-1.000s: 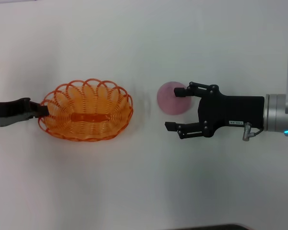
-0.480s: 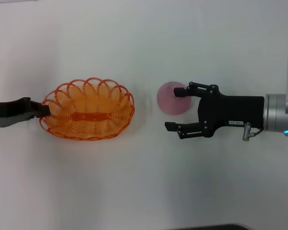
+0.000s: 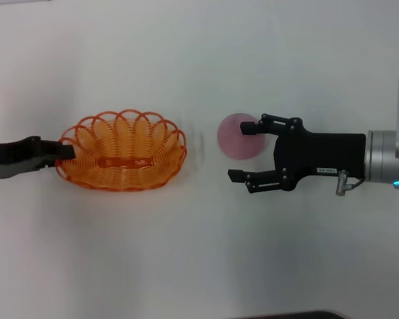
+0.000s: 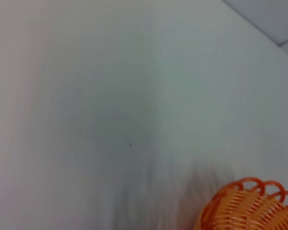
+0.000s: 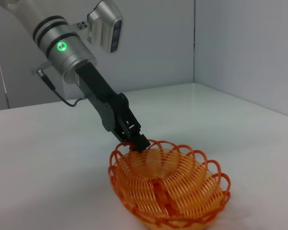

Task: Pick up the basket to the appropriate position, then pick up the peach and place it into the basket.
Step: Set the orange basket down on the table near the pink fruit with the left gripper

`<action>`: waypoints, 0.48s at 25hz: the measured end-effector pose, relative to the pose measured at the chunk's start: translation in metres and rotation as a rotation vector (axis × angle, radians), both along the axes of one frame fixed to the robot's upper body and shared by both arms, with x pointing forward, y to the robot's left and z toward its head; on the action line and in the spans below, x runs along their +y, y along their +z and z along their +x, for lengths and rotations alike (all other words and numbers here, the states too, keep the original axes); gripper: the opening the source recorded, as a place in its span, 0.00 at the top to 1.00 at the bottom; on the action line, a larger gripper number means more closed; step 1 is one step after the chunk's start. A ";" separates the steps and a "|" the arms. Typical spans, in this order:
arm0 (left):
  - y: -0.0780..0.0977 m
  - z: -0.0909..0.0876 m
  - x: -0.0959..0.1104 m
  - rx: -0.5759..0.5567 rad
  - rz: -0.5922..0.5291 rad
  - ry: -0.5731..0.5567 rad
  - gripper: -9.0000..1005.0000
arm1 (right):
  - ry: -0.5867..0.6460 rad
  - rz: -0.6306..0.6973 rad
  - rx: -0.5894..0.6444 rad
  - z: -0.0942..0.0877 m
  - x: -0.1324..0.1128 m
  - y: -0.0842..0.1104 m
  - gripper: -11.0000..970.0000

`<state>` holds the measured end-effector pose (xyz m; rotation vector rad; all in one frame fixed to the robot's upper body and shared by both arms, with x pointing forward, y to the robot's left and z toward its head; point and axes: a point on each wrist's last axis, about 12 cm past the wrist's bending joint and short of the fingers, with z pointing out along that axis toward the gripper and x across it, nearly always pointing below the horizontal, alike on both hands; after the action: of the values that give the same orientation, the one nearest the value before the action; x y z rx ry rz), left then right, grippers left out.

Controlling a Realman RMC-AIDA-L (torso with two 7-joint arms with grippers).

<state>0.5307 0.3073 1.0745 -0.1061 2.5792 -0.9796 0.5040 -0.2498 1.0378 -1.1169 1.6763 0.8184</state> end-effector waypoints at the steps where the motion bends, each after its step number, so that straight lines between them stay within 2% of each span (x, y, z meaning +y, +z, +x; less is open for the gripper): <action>1: 0.000 0.000 0.000 0.001 -0.003 -0.002 0.85 | 0.000 0.000 0.000 0.000 0.000 0.000 0.02; 3: 0.001 -0.001 0.000 0.002 -0.005 -0.003 0.82 | 0.000 0.000 0.000 0.000 0.000 0.000 0.02; 5: 0.001 -0.001 0.001 0.000 -0.004 -0.002 0.63 | 0.000 -0.001 0.000 0.000 0.000 0.000 0.03; 12: 0.004 -0.001 0.005 -0.016 0.012 -0.004 0.35 | -0.002 -0.001 0.000 0.000 0.000 0.000 0.03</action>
<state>0.5293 0.3121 1.0785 -0.0897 2.5711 -0.9626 0.5042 -0.2500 1.0377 -1.1159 1.6771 0.8169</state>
